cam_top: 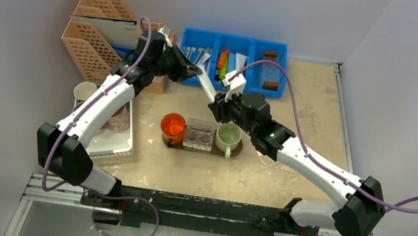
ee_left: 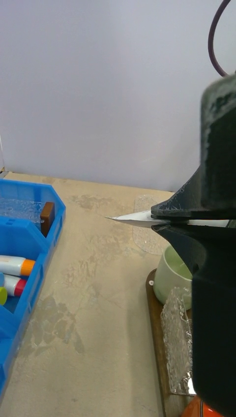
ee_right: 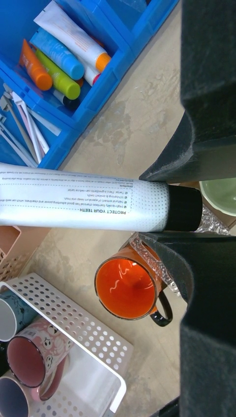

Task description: Prepare toiletry sets of a toothbrush and toothpaste on the tray

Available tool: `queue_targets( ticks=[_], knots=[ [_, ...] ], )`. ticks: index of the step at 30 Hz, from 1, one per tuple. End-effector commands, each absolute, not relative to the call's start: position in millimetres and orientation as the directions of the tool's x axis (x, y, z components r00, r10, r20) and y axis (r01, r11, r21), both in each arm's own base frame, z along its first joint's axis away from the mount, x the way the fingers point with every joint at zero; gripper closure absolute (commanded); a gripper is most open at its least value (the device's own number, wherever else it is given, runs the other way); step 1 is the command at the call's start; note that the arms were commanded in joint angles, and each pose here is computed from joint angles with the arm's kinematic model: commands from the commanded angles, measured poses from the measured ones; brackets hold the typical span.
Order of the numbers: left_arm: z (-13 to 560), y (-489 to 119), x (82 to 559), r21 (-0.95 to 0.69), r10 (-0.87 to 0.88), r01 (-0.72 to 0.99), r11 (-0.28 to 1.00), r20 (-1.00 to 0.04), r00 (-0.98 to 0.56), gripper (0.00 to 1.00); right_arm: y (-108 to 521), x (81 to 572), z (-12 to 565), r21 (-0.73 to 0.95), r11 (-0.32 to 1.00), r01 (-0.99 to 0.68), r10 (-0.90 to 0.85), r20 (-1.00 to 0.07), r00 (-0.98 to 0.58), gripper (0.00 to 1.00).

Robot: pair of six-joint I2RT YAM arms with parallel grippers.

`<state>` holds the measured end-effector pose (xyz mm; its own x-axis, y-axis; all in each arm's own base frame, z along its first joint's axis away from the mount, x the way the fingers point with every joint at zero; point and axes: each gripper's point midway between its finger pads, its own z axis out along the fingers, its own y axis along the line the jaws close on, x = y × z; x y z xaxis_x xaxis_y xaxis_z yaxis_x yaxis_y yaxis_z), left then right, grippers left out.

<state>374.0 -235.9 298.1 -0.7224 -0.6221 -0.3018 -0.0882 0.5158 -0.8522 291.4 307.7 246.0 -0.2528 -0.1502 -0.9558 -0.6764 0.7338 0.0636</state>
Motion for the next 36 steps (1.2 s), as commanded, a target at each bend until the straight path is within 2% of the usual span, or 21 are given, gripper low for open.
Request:
queue_targets(
  ticks=[1, 3, 7, 11, 12, 16, 21, 28, 36],
  knots=[
    [333, -236, 374, -0.873, -0.619, 0.048, 0.485, -0.381, -0.687, 1.0, 308, 290, 268, 0.052, 0.728, -0.684, -0.105, -0.977, -0.187, 0.87],
    [335, -237, 374, -0.87, -0.61, 0.077, 0.487, -0.402, -0.683, 1.0, 306, 290, 266, 0.05, 0.733, -0.679, -0.111, -0.975, -0.191, 0.82],
    [344, -238, 371, -0.849, -0.576, 0.159, 0.503, -0.467, -0.671, 1.0, 303, 290, 264, 0.051, 0.744, -0.666, -0.116, -0.972, -0.205, 0.6],
    [359, -236, 368, -0.807, -0.538, 0.266, 0.527, -0.56, -0.63, 1.0, 296, 285, 253, 0.045, 0.75, -0.66, -0.154, -0.959, -0.24, 0.59],
    [362, -236, 367, -0.79, -0.524, 0.296, 0.537, -0.587, -0.617, 1.0, 292, 285, 254, 0.067, 0.765, -0.64, -0.135, -0.956, -0.262, 0.4],
    [374, -236, 362, -0.71, -0.458, 0.422, 0.563, -0.694, -0.556, 1.0, 280, 282, 255, 0.039, 0.78, -0.625, -0.162, -0.952, -0.261, 0.26],
    [384, -241, 352, -0.603, -0.364, 0.571, 0.557, -0.795, -0.485, 1.0, 264, 275, 256, 0.03, 0.78, -0.625, -0.191, -0.94, -0.284, 0.19],
    [389, -253, 330, -0.44, -0.236, 0.764, 0.473, -0.898, -0.371, 1.0, 225, 276, 262, 0.123, 0.798, -0.59, -0.126, -0.923, -0.363, 0.16],
    [385, -263, 312, -0.341, -0.205, 0.874, 0.347, -0.937, -0.284, 1.0, 201, 273, 270, 0.135, 0.815, -0.563, -0.103, -0.923, -0.371, 0.06]
  ],
)
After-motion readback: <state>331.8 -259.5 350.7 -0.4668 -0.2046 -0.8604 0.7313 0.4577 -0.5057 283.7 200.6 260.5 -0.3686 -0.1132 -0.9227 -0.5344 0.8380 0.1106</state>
